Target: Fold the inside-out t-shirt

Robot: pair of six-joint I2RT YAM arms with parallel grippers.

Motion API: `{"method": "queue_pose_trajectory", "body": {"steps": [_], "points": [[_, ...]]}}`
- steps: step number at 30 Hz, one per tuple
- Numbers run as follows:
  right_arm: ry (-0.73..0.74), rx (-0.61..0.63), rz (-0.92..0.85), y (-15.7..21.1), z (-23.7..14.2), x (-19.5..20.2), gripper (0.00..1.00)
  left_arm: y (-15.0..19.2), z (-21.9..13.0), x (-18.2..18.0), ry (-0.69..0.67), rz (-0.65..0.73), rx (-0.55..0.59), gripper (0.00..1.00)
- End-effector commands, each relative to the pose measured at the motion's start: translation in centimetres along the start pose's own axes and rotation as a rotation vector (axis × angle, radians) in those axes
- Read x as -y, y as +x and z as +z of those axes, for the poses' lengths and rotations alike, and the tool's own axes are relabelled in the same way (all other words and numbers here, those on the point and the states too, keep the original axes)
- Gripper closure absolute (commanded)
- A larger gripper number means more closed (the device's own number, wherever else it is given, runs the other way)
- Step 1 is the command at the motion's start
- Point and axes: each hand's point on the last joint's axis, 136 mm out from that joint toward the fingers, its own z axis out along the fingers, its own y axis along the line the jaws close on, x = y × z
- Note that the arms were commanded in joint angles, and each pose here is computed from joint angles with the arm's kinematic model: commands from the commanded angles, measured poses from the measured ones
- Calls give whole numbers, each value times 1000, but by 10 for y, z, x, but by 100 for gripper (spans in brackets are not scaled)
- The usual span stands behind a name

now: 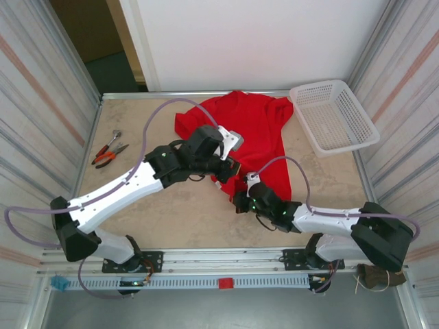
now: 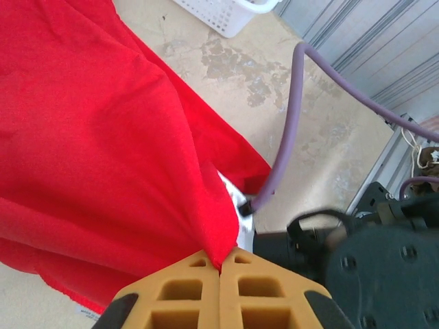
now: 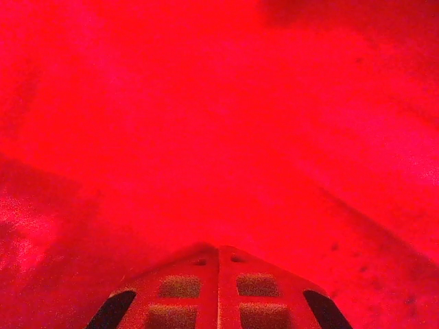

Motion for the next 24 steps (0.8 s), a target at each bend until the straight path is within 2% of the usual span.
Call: {"method": "queue_pose_trajectory", "body": {"steps": [1,6,10,19,24], "points": [[-37,21,2,-16,-10,-2,100,-2,-21,4,29,39,40,100],[-9,52,45,-27,-15,13,100,-2,-26,6,45,45,50,100],[-9,50,17,-30,-8,3,100,-8,-22,14,82,28,56,100],[83,80,-207,-8,2,-30,100,-35,-10,18,85,-41,90,100],[133,33,-180,3,20,-18,100,-39,-11,27,129,-37,88,100]]}}
